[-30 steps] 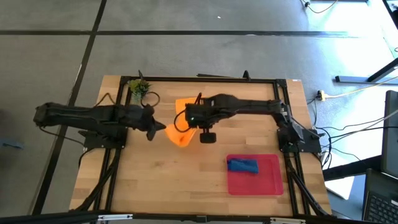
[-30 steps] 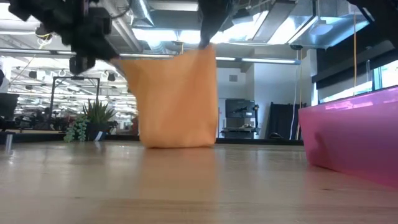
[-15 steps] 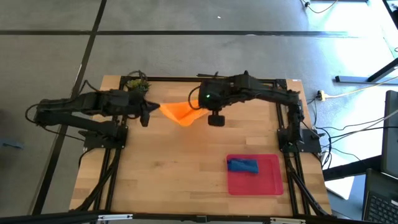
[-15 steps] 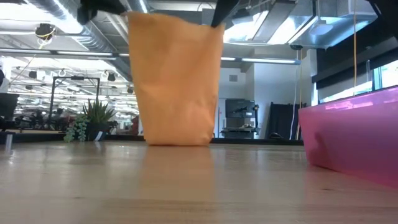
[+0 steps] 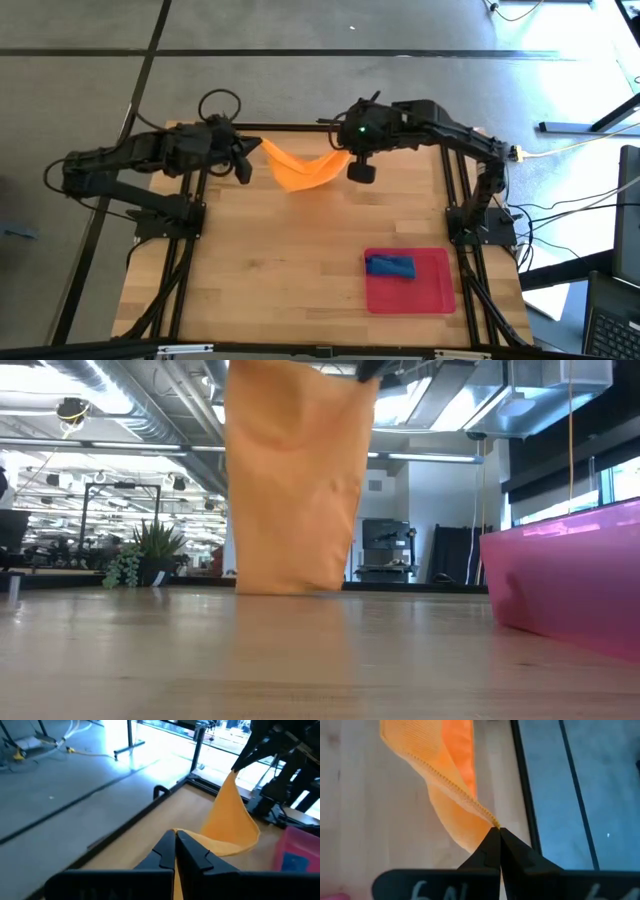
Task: Roll microfiber towels into tight, uniform cylinder then place into a basket
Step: Fold the orange microfiber towel
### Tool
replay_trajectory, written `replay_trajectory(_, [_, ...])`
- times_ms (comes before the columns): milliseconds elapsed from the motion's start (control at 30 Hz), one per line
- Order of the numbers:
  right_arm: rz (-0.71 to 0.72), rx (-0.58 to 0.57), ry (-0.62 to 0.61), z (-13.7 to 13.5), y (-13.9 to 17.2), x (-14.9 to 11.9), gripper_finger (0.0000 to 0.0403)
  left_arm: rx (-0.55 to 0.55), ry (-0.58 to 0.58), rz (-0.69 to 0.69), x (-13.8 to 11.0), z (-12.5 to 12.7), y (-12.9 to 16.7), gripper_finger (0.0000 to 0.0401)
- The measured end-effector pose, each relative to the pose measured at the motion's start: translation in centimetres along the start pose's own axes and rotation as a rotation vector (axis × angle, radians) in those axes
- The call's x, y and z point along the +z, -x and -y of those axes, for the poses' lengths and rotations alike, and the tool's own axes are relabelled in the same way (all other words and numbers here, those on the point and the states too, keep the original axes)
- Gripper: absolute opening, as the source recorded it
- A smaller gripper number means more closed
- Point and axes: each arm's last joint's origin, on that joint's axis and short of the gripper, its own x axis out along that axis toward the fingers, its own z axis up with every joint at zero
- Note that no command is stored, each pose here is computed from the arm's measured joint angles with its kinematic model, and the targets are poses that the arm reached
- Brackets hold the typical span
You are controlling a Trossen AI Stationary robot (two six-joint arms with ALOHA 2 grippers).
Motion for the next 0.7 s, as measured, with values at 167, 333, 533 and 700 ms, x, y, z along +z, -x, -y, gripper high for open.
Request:
replay_trajectory(167, [0.016, -0.015, -0.018, 0.7, 0.6, -0.2, 0.0000, 0.031, -0.076, 0.016, 1.6, 0.1, -0.5, 0.0000])
replay_trajectory(333, [0.018, -0.016, -0.018, 0.8, 0.7, -0.3, 0.0000, 0.065, -0.089, 0.022, 2.5, -0.3, -0.6, 0.0000])
replay_trajectory(533, [0.018, -0.017, 0.003, 0.8, 0.7, -0.3, 0.0000, 0.098, -0.141, 0.012, 2.7, -0.8, -0.9, 0.0000])
replay_trajectory(700, [0.022, -0.027, -0.018, 1.4, 0.7, -0.3, 0.0000, 0.139, -0.167, -0.018, 2.6, -1.4, -1.4, 0.0000])
